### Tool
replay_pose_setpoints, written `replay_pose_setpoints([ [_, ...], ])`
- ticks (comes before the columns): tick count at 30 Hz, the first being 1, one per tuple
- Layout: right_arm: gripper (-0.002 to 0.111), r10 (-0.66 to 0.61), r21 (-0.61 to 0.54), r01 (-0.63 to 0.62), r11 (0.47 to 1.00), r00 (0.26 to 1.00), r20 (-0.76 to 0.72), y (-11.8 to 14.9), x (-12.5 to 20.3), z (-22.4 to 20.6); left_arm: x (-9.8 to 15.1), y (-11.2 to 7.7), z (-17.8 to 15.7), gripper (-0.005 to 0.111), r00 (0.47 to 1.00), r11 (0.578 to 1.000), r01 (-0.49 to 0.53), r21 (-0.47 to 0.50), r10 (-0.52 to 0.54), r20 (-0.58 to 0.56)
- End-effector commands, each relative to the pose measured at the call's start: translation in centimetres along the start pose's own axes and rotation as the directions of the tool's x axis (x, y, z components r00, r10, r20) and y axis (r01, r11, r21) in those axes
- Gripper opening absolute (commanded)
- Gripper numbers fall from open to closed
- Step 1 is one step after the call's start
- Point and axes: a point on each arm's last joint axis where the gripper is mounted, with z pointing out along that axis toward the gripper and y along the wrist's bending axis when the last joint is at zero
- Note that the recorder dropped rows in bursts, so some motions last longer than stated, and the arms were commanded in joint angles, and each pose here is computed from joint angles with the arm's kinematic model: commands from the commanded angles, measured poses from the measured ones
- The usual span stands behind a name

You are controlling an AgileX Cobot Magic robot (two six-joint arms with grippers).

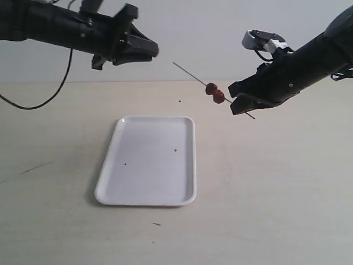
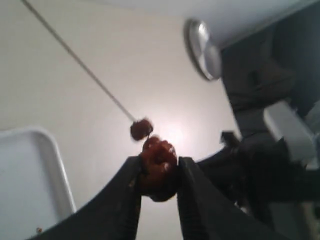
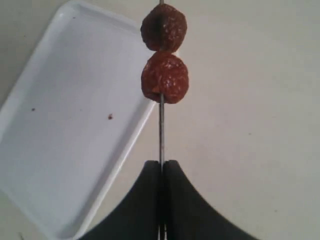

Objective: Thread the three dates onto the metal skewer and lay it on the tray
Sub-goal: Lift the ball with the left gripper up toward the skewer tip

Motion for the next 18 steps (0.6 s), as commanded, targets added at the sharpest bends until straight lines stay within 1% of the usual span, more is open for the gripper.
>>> replay_pose_setpoints([
  [1,0.0,-0.047,-0.095,0.047,0.994,0.999,0.004,1.1,0.1,0.8,-1.7,3.4,-2.6,0.026,0.974,0.974,0.163,0.155,-0.185,0.133],
  [2,0.0,-0.039,-0.119,0.041,0.992,0.999,0.015,1.2,0.1,1.0,-2.0,4.4,-3.0,0.026,0.962,0.964,0.199,0.177,-0.226,0.151],
  [3,0.0,-0.057,-0.161,0.064,0.985,0.997,0.048,1.4,0.2,1.3,-2.2,5.3,-3.4,0.026,0.948,0.951,0.23,0.209,-0.268,0.173],
  [5,0.0,-0.052,-0.224,0.075,0.972,0.993,0.108,1.9,0.2,1.5,-2.4,6.8,-3.9,0.026,0.93,0.937,0.256,0.236,-0.305,0.203],
  [6,0.0,-0.055,-0.253,0.091,0.963,0.988,0.145,2.1,0.2,1.6,-2.6,7.8,-4.2,0.026,0.913,0.925,0.285,0.253,-0.342,0.224],
  [7,0.0,-0.058,-0.278,0.106,0.955,0.983,0.176,2.4,0.2,1.6,-2.6,8.4,-4.2,0.026,0.902,0.917,0.3,0.264,-0.363,0.233],
  [9,0.0,-0.065,-0.328,0.135,0.935,0.975,0.214,2.8,0.3,1.6,-2.4,9.7,-4.2,0.026,0.898,0.915,0.307,0.26,-0.369,0.238],
  [12,0.0,-0.072,-0.39,0.156,0.908,0.973,0.221,3.4,0.4,1.4,-2.1,10.7,-3.8,0.026,0.89,0.912,0.33,0.245,-0.387,0.241],
  [18,0.0,-0.086,-0.4,0.155,0.903,0.979,0.187,3.1,0.9,2.0,-2.5,11.0,-3.8,0.026,0.884,0.921,0.325,0.215,-0.376,0.277],
])
